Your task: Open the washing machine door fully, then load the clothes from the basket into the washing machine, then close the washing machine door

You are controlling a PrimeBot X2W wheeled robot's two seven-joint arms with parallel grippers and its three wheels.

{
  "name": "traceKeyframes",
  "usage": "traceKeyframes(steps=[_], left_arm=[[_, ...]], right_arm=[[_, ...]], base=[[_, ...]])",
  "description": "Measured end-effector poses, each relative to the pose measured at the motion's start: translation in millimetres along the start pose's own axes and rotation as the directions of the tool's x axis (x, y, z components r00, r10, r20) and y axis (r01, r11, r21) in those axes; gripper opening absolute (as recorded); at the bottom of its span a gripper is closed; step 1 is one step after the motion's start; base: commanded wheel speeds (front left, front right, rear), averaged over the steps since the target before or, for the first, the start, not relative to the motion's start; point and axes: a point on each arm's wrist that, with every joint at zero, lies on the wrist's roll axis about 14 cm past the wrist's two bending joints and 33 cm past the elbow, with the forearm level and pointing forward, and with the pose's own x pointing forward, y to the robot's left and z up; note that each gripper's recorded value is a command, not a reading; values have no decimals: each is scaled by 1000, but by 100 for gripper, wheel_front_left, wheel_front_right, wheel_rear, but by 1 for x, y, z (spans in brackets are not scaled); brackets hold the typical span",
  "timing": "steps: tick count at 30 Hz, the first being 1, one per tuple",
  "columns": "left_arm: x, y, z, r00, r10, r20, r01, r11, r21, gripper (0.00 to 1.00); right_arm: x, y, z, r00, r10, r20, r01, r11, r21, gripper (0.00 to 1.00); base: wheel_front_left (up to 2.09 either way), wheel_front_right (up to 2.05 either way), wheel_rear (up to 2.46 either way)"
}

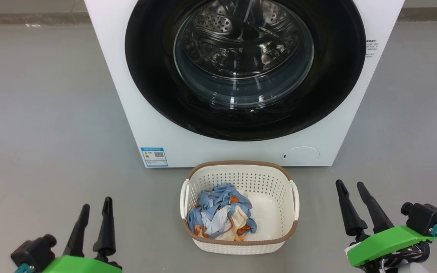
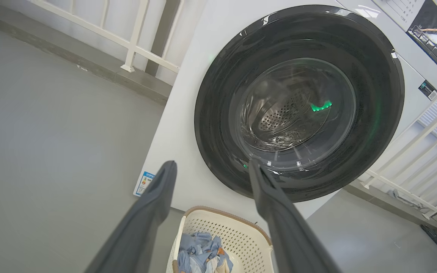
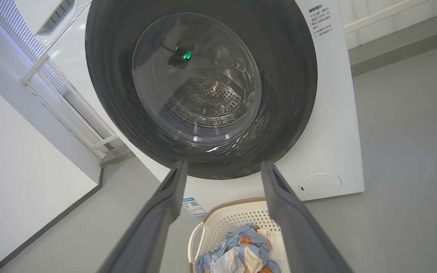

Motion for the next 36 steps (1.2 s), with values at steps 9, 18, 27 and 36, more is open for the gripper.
traceKeyframes(steps=[9, 18, 27, 36], left_arm=[[2, -6, 5, 999, -28, 23, 25, 995, 93, 100], [3, -12, 8, 998, -57, 39, 49, 981, 188, 100], [3, -18, 11, 994, -95, 49, 76, 949, 306, 100], [7, -26, 16, 989, -131, 65, 97, 919, 383, 100]], right_arm=[[-1, 0, 0, 1000, 12, 5, -11, 996, -85, 100], [-1, -2, -2, 1000, 18, 2, -17, 983, -182, 100], [5, 3, 2, 999, 49, 16, -42, 954, -296, 100], [10, 7, 9, 996, 77, 36, -57, 924, -377, 100]], base=[[0, 0, 0], [0, 0, 0], [0, 0, 0], [0, 0, 0]])
